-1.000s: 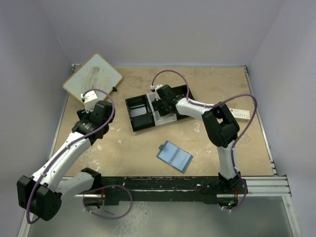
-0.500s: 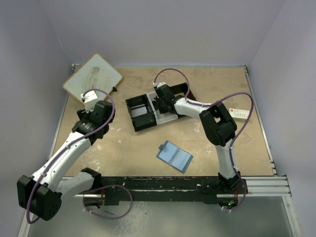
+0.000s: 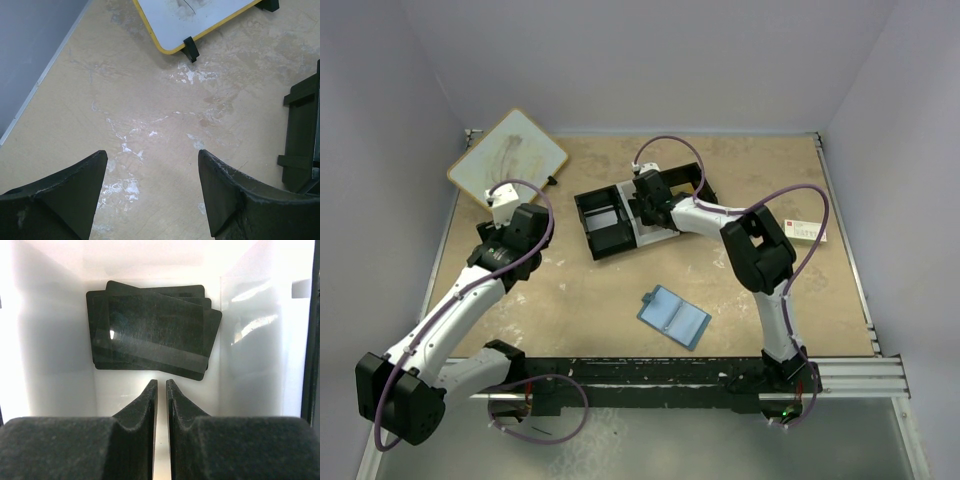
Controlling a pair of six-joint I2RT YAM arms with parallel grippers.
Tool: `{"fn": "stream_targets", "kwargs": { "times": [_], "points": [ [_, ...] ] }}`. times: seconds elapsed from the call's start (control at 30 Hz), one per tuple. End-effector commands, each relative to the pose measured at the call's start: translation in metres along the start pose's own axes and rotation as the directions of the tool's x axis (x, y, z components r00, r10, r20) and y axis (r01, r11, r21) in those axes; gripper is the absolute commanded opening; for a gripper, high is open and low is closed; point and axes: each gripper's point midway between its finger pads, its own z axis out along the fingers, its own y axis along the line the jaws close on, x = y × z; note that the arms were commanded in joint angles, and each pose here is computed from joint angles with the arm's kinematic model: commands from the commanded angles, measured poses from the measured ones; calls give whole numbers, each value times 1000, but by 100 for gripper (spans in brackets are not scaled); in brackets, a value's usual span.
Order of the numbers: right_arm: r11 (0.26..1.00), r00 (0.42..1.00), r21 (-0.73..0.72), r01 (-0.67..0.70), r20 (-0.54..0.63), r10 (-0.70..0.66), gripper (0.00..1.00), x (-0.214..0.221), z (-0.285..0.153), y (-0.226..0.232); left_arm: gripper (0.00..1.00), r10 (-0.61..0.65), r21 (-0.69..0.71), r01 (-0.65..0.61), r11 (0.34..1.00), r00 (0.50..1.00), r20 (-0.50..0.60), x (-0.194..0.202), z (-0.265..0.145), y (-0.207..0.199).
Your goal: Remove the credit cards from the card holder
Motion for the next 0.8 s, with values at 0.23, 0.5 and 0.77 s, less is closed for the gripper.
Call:
{"fn": "stream_targets", "kwargs": {
  "times": [0.23,0.5,0.77],
  "points": [
    [999,996,-31,-40,81,43,13,-32,-22,3,71,-18,2,18,1000,1000,18,-7,0,-1],
    [999,997,-5,-35,73,35,14,-30,-12,1,71,-20,3,20,1000,1000,18,-7,0,-1],
    [999,998,20,-43,48,42,15,-18,4,0,70,-35,22,34,999,999,28,-10,-3,-2]
  ]
}}
